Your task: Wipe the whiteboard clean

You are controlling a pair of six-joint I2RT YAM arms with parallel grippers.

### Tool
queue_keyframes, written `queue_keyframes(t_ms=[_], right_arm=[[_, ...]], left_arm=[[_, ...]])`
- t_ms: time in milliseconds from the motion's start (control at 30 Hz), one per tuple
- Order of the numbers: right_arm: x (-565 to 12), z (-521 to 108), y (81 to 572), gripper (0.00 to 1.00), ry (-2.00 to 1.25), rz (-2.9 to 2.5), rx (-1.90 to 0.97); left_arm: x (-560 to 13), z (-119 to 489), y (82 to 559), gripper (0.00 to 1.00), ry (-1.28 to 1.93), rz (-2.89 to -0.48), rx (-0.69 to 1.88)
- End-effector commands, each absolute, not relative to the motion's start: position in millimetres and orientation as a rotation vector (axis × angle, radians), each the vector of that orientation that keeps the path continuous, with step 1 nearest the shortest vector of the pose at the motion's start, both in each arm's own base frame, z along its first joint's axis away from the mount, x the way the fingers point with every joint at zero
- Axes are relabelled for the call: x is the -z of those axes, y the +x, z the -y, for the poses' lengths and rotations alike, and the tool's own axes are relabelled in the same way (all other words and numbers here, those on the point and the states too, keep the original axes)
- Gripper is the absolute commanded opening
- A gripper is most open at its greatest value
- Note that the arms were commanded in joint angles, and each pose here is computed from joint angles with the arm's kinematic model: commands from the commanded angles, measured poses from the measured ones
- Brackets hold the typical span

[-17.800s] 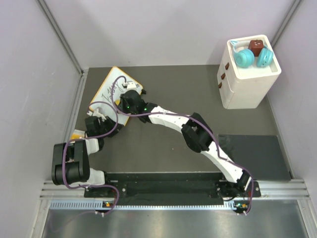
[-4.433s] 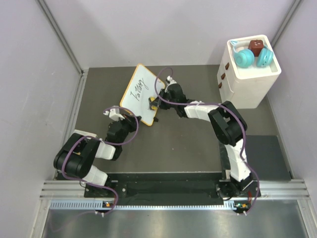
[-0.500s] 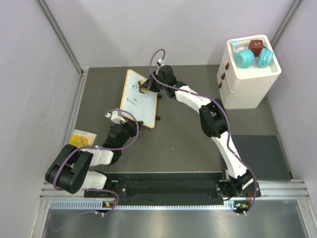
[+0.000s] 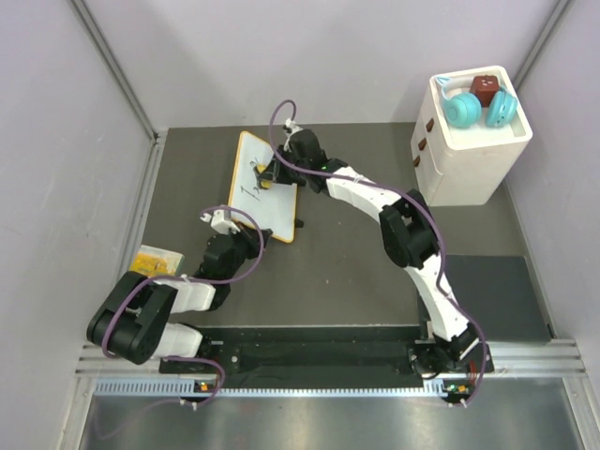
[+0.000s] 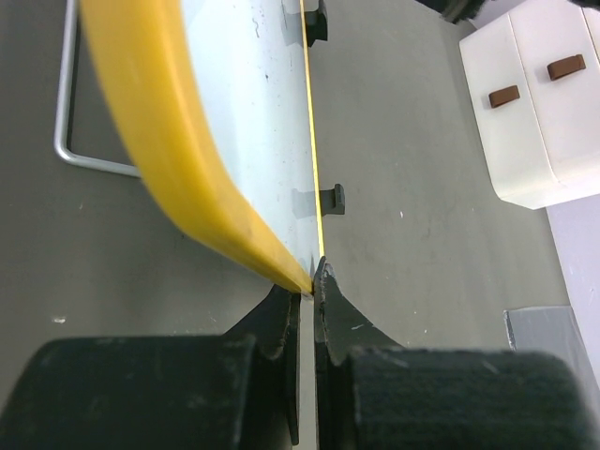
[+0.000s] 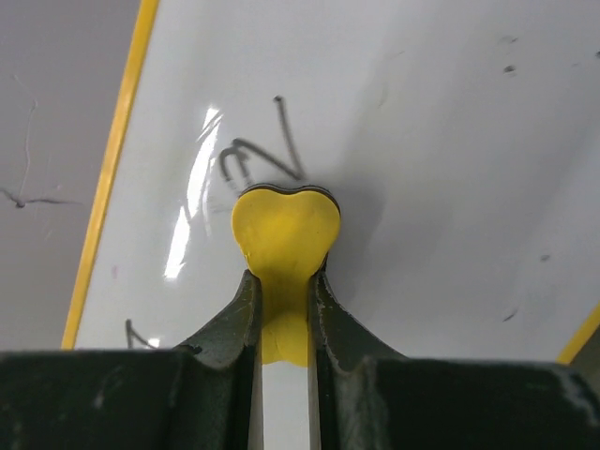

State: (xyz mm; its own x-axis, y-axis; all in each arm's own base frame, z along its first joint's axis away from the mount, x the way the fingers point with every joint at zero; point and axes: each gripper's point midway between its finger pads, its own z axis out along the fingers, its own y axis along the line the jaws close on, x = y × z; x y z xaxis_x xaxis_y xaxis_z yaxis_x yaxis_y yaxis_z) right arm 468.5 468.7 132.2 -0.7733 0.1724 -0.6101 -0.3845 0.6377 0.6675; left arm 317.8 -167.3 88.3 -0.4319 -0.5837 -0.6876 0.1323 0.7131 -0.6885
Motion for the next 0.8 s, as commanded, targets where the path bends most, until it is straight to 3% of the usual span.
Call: queue_keyframes(t_ms=[0,333,500,767], right_arm=[[-132.2,-509.6,373.8,0.00,-0.411,-2.317,-1.180],[-154.2,-520.0,326.9,0.00,-0.509,-2.338,-1.197],[-145.8,-517.0,337.5,0.00,-0.495,-2.351,-1.105],[-85.2,-482.4,367.0,0.00,-0.398,-2.443,-0.747]], left_arm=[[-60.4,177.7,299.5,0.00,-0.180,-1.981,0.806],[-61.2,178.2,299.3,0.00,-0.175,-1.977,0.810],[-61.6,178.2,298.9,0.00,-0.172,-1.976,0.811],[-62.1,178.1,297.9,0.00,-0.171,-1.972,0.814]])
